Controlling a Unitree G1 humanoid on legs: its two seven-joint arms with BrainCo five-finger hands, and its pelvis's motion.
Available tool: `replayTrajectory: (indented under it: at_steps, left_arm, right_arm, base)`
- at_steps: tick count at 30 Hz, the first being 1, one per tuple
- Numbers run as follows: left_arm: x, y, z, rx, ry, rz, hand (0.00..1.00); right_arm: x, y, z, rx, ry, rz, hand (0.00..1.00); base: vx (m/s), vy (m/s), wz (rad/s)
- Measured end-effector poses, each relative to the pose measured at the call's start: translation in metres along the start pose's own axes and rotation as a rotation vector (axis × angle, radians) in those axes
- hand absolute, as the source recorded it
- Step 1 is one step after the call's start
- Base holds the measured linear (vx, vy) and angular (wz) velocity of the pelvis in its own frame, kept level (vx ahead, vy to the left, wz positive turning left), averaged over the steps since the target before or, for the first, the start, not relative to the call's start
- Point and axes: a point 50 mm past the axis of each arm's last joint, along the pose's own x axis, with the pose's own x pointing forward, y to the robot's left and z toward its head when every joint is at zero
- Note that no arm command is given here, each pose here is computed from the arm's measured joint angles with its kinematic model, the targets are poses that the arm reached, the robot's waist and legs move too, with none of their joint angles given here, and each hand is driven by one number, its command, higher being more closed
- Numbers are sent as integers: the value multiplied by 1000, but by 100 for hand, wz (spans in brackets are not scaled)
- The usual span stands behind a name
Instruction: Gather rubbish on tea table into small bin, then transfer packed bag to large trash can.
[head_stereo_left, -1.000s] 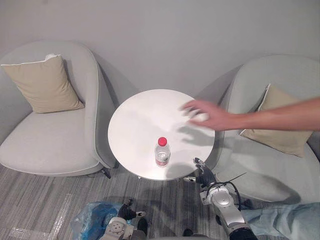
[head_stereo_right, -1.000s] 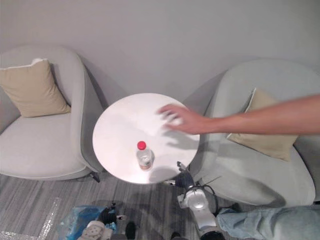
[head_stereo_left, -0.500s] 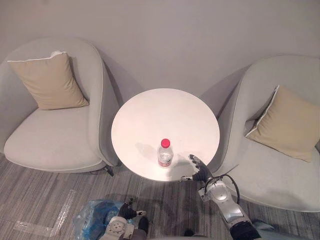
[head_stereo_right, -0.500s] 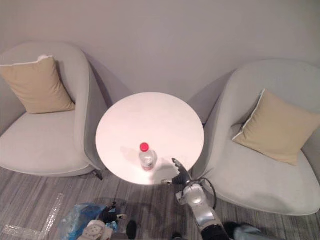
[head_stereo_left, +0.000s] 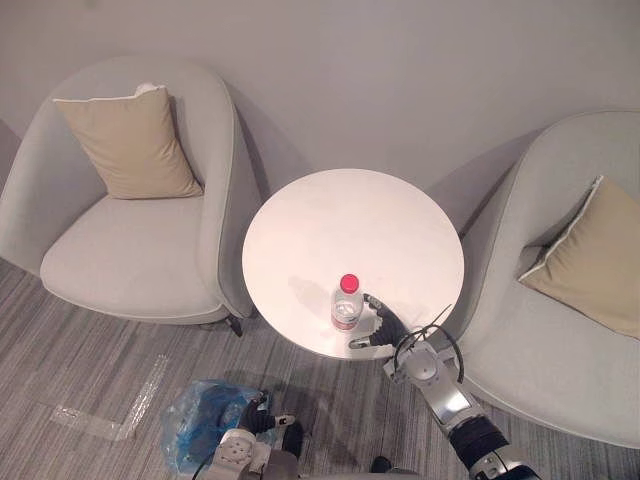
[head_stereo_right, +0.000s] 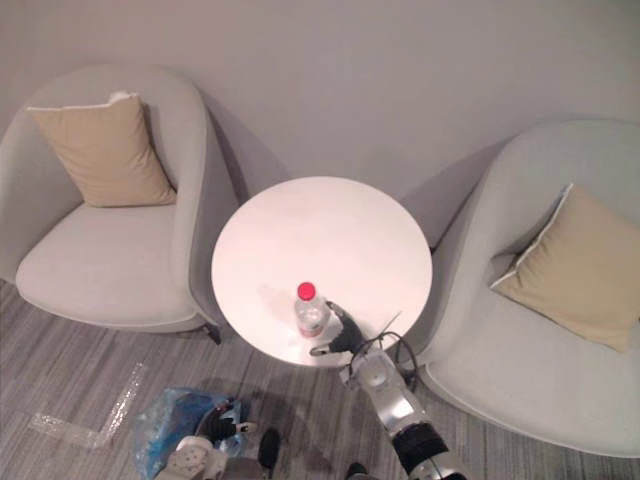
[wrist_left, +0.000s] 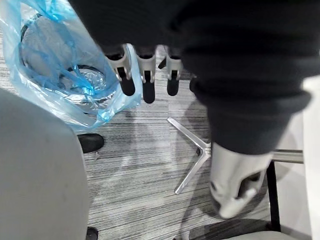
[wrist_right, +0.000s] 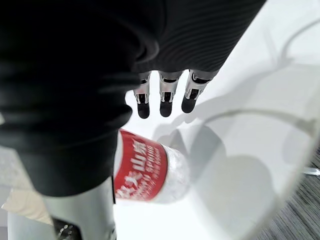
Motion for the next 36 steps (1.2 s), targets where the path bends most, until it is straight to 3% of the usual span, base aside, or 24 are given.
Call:
replayTrajectory:
  at_steps: [14,15,29,36]
  left_arm:
    - [1,4,11,-22,-45,12,0]
    - [2,4,11,-23,-48,12,0]
    - [2,6,16,-56,-68,21,0]
    - [2,6,14,-55,-58,20,0]
  right_arm:
    - [19,-13,32,68,-92,-121,0]
    - [21,-15,35,81,-99,-122,100]
    - [31,-26,54,126,-161,-161,100]
    - [-4,-19,38,217,-182,-177,100]
  base:
    - [-10,-3,2]
    - [-27,-4,5]
    - [-8,-3,6]
    - [-14,2,-14]
